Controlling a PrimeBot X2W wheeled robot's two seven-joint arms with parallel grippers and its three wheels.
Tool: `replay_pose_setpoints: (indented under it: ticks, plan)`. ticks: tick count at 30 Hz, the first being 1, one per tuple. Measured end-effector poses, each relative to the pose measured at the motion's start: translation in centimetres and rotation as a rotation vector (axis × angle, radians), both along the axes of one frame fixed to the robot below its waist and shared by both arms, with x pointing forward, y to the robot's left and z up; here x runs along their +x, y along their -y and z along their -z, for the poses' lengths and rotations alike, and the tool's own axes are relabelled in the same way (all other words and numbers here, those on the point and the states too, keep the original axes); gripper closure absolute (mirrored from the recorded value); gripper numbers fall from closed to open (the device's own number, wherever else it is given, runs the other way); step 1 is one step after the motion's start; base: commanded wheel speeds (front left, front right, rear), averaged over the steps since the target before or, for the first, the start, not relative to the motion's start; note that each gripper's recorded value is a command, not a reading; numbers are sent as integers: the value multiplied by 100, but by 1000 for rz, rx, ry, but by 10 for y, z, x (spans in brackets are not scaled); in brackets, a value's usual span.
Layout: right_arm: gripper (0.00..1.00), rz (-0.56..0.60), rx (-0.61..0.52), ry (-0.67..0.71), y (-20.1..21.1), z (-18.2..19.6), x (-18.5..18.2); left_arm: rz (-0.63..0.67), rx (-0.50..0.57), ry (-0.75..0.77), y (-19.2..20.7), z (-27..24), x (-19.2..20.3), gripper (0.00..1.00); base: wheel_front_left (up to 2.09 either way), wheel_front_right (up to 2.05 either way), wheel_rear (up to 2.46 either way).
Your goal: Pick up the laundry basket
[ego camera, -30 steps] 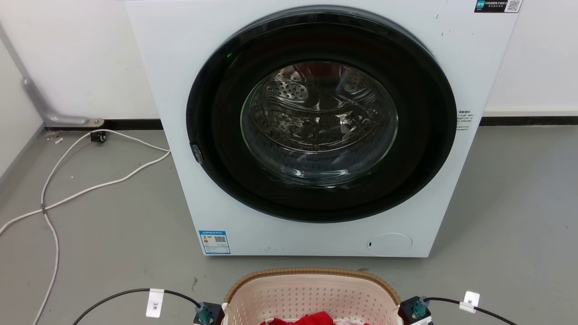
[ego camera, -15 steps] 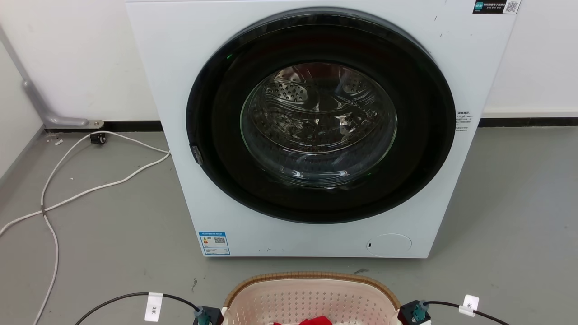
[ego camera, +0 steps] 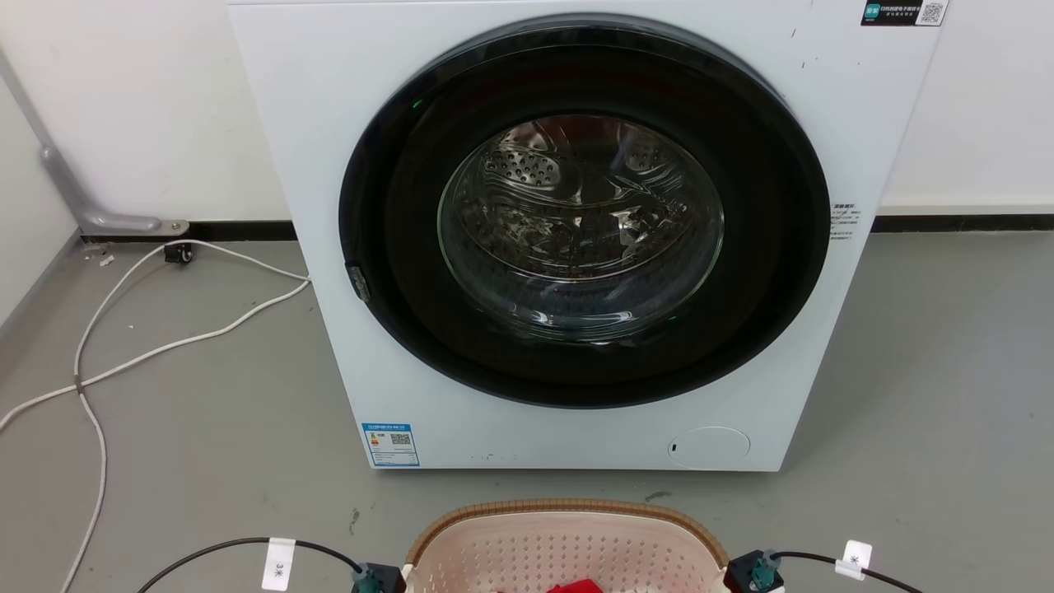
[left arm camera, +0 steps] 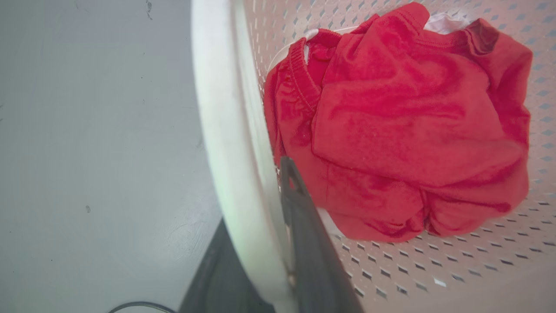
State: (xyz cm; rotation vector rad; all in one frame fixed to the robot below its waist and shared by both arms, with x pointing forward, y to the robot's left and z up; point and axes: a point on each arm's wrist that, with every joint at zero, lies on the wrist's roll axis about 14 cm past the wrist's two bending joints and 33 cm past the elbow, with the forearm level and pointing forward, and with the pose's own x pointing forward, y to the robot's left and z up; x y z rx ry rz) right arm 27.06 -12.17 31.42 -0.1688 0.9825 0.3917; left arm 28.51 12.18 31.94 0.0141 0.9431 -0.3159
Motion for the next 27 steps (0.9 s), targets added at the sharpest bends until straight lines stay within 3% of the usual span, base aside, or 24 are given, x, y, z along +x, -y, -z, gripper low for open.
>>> replay_pose_setpoints:
  ticks: [27]
  plan:
    - [100,-7,0,-6,-1,2,-2,1,0,-5,-1,3,-3,100,0,0,0]
